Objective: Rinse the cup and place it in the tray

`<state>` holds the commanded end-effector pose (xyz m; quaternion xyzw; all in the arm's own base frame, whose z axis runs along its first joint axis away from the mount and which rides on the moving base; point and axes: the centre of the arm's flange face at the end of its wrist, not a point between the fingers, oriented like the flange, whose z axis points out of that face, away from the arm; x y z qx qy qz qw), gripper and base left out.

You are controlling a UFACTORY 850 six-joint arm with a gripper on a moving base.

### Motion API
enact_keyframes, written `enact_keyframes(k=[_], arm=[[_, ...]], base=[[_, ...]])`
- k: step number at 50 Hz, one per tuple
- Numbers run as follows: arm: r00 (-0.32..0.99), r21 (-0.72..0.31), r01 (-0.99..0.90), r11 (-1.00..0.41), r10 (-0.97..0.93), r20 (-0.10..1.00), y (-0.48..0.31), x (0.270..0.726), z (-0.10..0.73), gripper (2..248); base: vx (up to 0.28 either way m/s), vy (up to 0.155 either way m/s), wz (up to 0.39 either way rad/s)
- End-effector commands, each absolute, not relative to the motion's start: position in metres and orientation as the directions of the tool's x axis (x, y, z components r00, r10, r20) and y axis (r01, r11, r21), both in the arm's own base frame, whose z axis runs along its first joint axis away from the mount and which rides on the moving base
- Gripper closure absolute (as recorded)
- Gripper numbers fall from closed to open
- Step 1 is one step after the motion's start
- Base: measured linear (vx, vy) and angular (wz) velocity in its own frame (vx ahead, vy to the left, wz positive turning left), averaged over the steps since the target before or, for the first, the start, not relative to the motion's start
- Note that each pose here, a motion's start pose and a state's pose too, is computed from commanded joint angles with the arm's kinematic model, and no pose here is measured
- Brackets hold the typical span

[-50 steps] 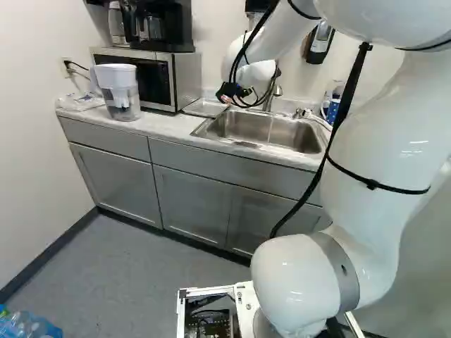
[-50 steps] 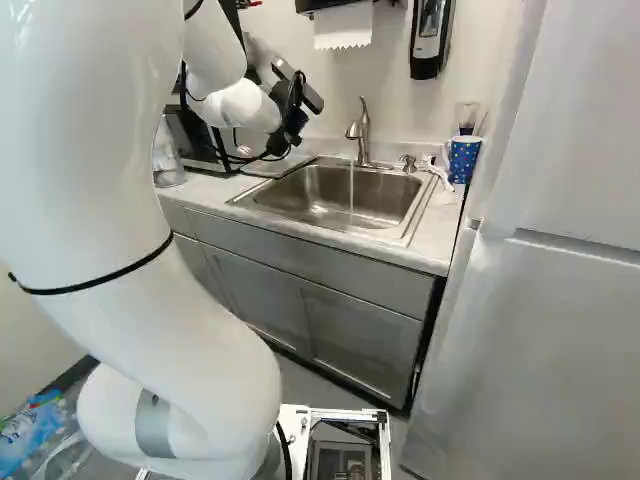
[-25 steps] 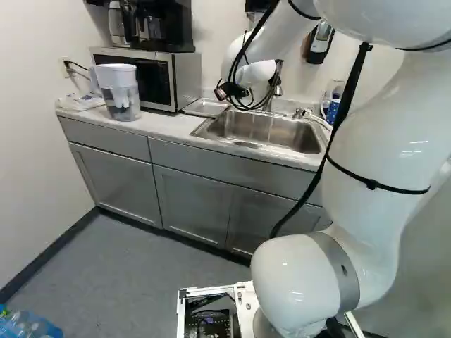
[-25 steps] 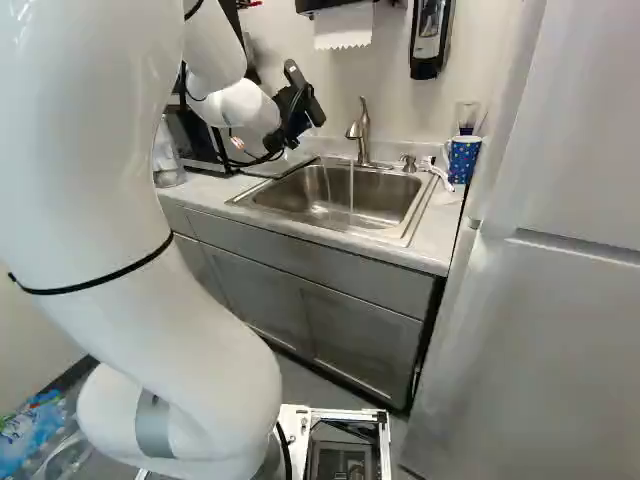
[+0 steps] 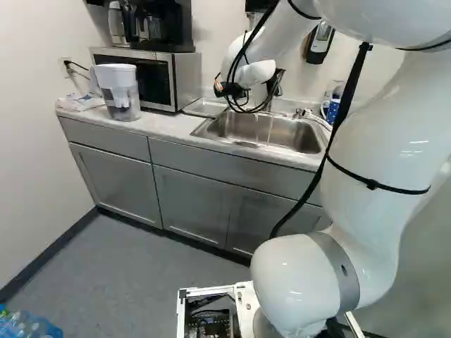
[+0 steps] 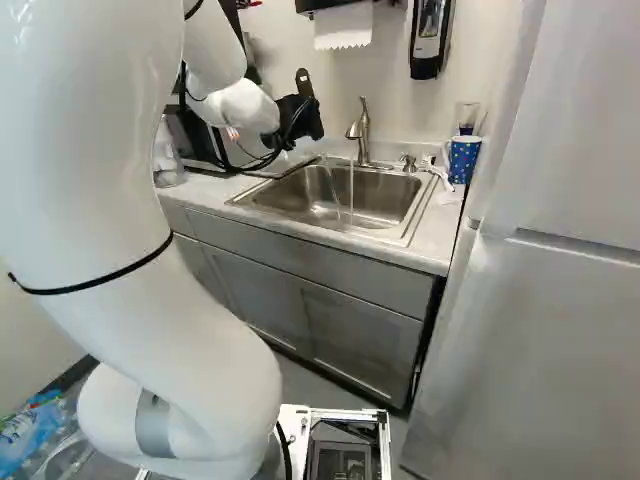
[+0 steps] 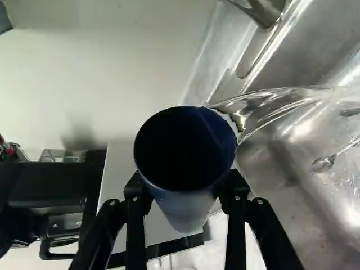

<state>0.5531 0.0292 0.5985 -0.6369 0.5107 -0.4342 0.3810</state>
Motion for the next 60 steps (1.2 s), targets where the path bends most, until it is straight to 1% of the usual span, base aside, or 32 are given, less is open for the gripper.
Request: enact_keyframes(k=[15, 30, 45, 60], arm=[[0.049, -0.943, -0.332, -0.028, -0.999, 0.013, 0.0292, 0.5531, 0.5985, 124], [-0.003, -0.934, -0.335, 0.125, -0.991, -0.132, 0.0292, 0.5531, 0.5985, 124], [-0.055, -0.901, -0.331, 0.28, -0.959, -0.277, 0.0292, 0.5531, 0.5985, 124], [-0.107, -0.847, -0.318, 0.427, -0.903, -0.415, 0.0292, 0.5531, 0.5985, 124]], base=[[0.0, 0.0, 0.0], [0.0, 0.0, 0.0], [0.0, 0.0, 0.0], [0.0, 0.0, 0.0]])
